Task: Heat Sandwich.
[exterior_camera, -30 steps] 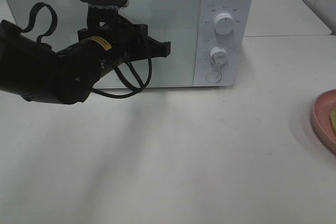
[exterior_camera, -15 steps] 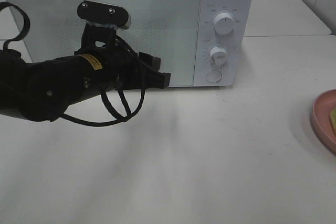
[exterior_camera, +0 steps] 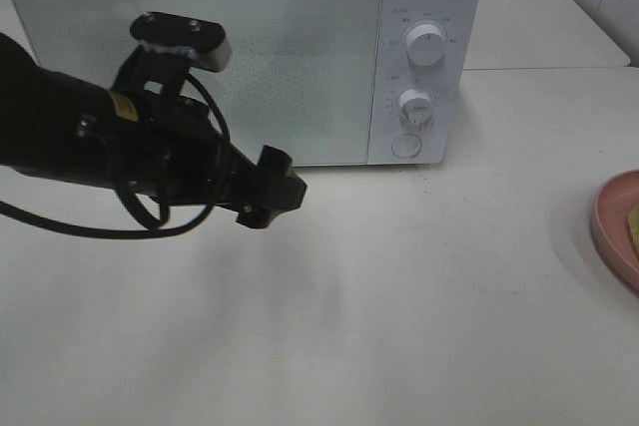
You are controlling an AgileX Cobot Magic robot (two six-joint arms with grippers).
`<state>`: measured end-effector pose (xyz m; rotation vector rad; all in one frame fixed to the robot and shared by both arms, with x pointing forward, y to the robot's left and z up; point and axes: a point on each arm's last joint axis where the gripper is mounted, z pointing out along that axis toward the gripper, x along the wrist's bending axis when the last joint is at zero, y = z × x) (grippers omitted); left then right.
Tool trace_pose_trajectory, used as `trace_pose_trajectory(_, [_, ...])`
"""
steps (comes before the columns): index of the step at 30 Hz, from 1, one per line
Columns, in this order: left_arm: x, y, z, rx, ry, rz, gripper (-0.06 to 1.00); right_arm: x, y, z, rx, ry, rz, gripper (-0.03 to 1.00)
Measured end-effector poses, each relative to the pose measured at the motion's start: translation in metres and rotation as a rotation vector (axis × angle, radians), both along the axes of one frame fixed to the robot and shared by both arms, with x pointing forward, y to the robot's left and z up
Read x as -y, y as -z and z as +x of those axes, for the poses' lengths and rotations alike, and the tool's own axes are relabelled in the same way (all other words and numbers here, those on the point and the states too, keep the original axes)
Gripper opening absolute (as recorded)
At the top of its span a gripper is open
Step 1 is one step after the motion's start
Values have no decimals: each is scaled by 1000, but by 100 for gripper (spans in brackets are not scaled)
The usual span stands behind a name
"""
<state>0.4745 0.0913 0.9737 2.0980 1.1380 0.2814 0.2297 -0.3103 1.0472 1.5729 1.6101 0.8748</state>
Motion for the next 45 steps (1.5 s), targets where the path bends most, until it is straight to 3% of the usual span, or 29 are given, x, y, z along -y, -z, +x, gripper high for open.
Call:
trace_pose_trajectory(7, [-38,-21,0,-89,-44,42,99,0,0,0,0,0,0,77])
trace_pose_trajectory(17, [-118,-51,-2,-212,-229,76,99,0,0,0,0,0,0,77])
trace_pose_trajectory(24, [-172,-67,-24,-303,-348,168,99,0,0,0,0,0,0,77])
trace_pose_trajectory(35, [-197,-86,-66,-329,-460,164,99,0,0,0,0,0,0,77])
trace_pose_trajectory(45, [-208,-81,-130,-240,-565,222,99,0,0,0,0,0,0,77])
